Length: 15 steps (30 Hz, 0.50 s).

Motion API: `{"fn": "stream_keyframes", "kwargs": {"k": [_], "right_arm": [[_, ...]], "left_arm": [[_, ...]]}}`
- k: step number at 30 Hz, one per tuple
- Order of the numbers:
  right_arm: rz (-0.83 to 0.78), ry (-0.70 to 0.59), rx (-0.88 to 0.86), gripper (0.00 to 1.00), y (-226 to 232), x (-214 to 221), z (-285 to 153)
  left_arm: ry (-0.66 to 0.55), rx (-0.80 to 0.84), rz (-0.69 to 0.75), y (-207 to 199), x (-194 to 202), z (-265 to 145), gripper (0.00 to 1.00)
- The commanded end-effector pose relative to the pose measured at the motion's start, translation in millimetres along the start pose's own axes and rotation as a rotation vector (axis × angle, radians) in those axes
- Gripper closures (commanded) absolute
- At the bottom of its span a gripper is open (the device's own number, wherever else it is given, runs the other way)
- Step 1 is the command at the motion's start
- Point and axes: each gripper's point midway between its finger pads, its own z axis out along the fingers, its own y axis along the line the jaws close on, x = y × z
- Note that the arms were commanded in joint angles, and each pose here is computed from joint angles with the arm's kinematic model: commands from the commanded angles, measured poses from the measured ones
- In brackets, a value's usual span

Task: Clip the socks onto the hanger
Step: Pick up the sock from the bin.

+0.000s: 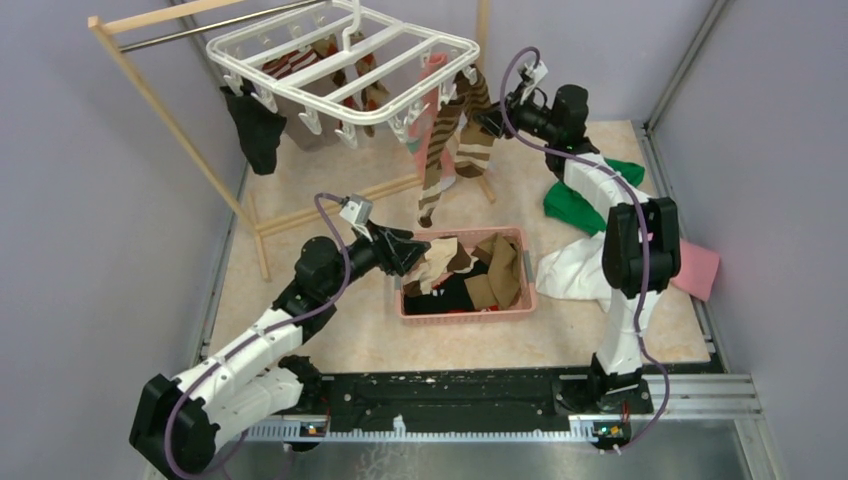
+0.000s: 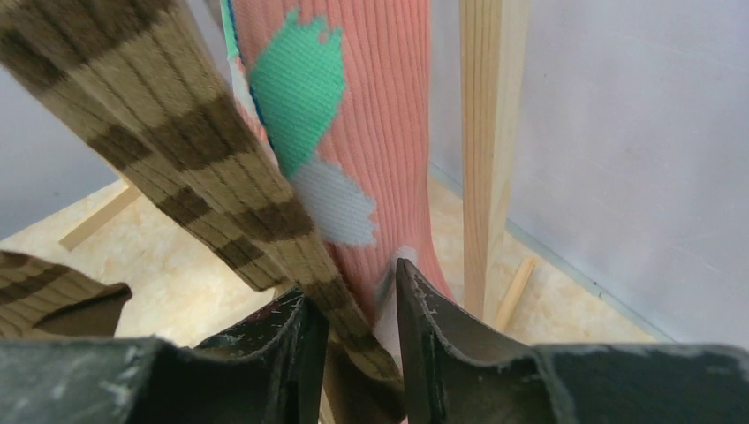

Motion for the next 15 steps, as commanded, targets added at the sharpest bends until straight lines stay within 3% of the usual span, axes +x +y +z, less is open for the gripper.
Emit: {"fn": "stream_keyframes", "kwargs": {"k": [1, 15], "right_arm": [[-0.028, -0.06, -0.06, 0.66, 14.6, -28.1, -15.4], [-0.022, -0.064, -0.133, 0.46, 44.6, -40.8, -33.0]], "left_arm": [[-0.042, -0.053, 0.035, 7.4, -4.2, -11.0, 0.32], [-0.049, -0.093, 0.057, 12.9, -4.8, -20.4, 0.29]]}}
